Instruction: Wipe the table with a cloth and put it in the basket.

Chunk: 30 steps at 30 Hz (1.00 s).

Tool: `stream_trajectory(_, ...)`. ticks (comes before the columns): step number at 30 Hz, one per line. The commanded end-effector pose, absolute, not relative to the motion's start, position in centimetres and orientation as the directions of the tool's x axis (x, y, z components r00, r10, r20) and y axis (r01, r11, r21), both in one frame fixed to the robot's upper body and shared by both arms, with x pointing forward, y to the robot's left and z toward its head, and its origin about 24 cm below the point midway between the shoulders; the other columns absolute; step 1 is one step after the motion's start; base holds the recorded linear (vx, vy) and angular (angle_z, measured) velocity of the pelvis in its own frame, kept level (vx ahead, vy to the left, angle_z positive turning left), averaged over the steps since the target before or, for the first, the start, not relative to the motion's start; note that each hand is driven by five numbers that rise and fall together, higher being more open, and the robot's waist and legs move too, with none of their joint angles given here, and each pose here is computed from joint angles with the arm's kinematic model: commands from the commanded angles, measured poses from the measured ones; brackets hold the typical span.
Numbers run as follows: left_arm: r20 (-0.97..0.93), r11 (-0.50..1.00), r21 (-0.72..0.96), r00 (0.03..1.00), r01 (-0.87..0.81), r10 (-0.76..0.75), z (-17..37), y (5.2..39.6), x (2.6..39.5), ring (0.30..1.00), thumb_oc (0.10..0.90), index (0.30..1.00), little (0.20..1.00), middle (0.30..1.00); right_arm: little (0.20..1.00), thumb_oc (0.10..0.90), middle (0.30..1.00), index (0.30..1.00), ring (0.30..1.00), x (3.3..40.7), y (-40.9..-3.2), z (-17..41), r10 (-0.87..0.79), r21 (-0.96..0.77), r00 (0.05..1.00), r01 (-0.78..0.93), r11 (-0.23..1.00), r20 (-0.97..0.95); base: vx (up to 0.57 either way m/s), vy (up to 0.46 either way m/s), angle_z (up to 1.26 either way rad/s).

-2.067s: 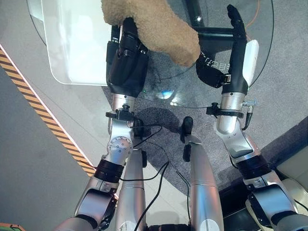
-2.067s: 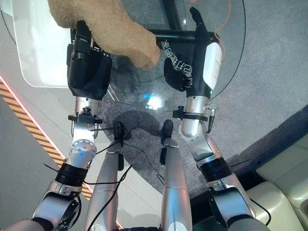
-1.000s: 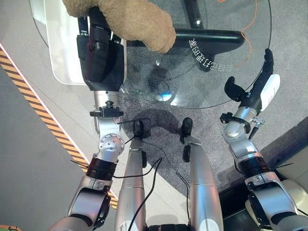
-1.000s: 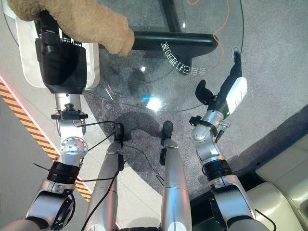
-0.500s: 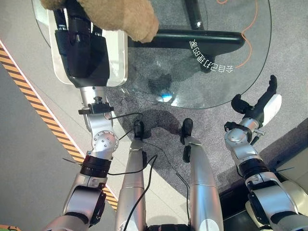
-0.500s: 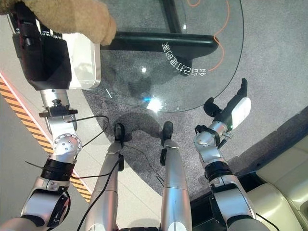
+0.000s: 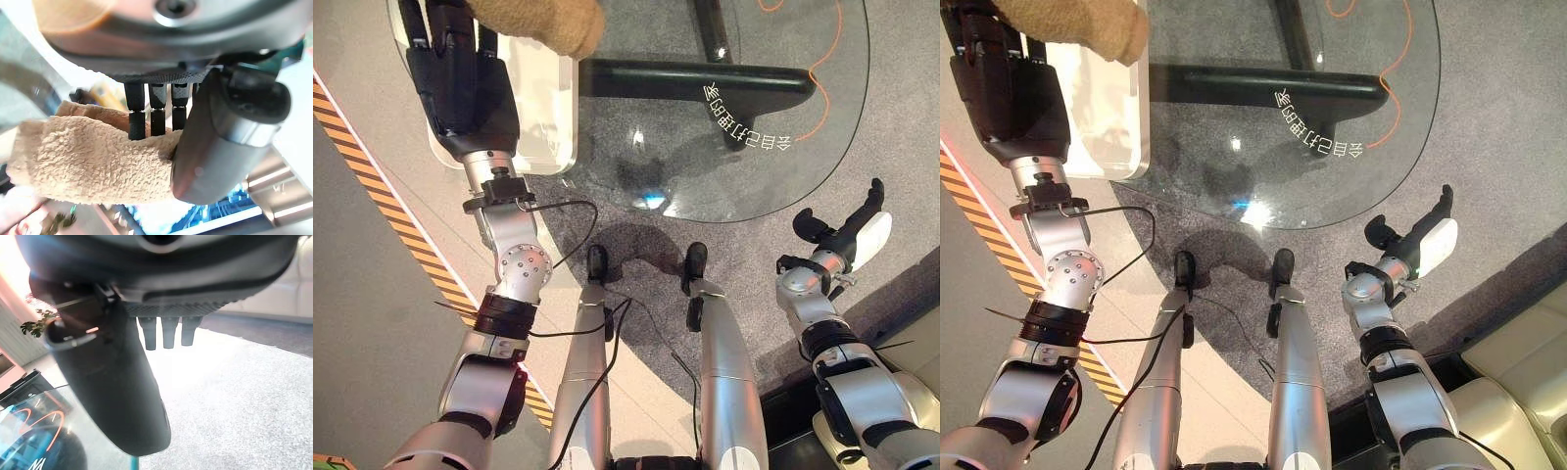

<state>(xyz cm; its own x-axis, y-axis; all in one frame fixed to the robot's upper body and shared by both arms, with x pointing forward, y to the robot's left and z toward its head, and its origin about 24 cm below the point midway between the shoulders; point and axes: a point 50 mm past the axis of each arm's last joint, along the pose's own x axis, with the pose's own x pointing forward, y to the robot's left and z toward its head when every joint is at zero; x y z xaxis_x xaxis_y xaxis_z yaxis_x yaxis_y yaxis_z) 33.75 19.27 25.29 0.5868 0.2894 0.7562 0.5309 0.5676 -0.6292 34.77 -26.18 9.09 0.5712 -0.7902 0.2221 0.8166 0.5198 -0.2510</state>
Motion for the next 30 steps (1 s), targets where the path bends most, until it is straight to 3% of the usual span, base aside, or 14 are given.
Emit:
stream_trajectory(1, 0.908, 0.707, -0.414, 0.208, 0.573, 0.364, 32.6, 21.4, 30.1, 0.300, 0.100, 0.300, 0.200, 0.300, 0.900, 0.800, 0.900, 0.900, 0.900, 34.2, -28.6, 10.8, -0.829, -0.181, 0.476, 0.879, 0.441, 0.293, 0.00, 0.000, 0.00)
stream_trajectory(16, 0.794, 0.730, -0.607, 0.198, 0.312, 0.575, 31.9, 24.6, 30.5, 0.300, 0.100, 0.300, 0.200, 0.300, 0.900, 0.800, 0.900, 0.900, 0.900, 34.1, -29.2, 10.5, -0.828, -0.190, 0.483, 0.875, 0.444, 0.286, 0.00, 0.000, 0.00)
stream_trajectory(30, 0.788, 0.833, -0.553, 0.307, -0.029, 0.534, 31.2, 25.6, 32.6, 0.300, 0.100, 0.300, 0.200, 0.300, 0.900, 0.800, 0.900, 0.900, 0.900, 34.3, -29.7, 11.1, -0.821, -0.186, 0.489, 0.872, 0.453, 0.295, 0.00, 0.000, 0.00)
